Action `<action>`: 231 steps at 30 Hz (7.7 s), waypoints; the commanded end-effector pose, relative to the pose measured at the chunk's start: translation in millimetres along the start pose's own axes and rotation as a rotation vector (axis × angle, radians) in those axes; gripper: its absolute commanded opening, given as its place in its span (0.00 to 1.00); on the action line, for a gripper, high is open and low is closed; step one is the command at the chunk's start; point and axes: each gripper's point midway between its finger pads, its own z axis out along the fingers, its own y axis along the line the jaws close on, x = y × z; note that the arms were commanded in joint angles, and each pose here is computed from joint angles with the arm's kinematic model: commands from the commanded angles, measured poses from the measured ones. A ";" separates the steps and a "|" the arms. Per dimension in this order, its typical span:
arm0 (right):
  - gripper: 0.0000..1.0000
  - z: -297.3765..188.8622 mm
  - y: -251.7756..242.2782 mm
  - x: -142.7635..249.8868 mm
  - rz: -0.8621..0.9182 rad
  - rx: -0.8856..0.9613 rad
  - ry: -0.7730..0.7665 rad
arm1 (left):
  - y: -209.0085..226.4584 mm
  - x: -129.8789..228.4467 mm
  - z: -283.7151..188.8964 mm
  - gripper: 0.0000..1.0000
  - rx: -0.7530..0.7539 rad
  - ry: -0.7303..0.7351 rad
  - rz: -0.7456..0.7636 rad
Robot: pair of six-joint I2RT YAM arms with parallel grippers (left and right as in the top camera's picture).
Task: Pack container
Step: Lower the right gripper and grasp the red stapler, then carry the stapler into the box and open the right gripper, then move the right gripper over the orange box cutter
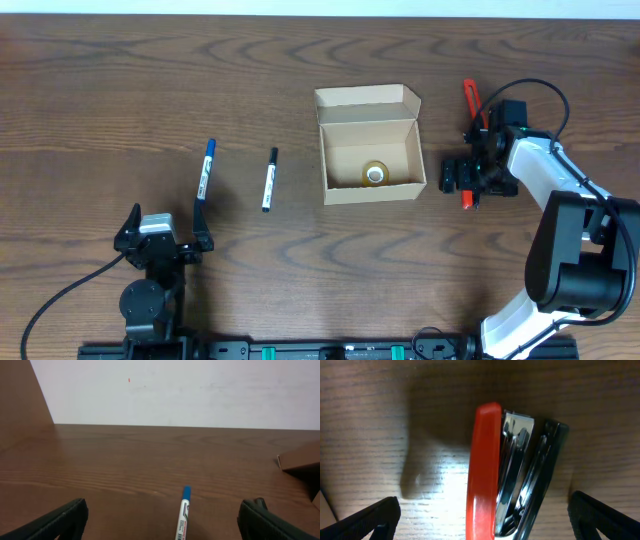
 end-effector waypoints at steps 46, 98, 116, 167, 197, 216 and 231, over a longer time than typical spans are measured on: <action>0.01 20.0 -15.4 -1.0 0.080 0.068 0.014 | -2.3 17.5 0.3 0.95 0.014 0.058 0.016; 0.01 -168.3 220.9 -37.7 -0.814 -0.230 -0.181 | -2.3 17.5 0.3 0.95 0.014 0.058 0.016; 0.01 -102.6 221.6 -35.9 -0.795 -0.237 -0.193 | -2.3 17.5 0.3 0.95 0.014 0.058 0.016; 0.49 -38.4 220.8 -28.2 -0.725 -0.251 -0.063 | -2.2 17.5 0.3 0.95 0.014 0.058 0.016; 0.79 -251.6 -1.9 -164.6 -0.157 0.164 -0.428 | -2.3 17.5 0.3 0.95 0.014 0.058 0.016; 0.74 -139.4 -21.5 -198.4 -0.153 -0.003 -0.300 | -2.3 17.5 0.3 0.95 0.014 0.058 0.016; 0.68 -68.3 -30.2 -187.0 -0.144 0.005 -0.139 | -2.3 17.5 0.3 0.95 0.014 0.058 0.016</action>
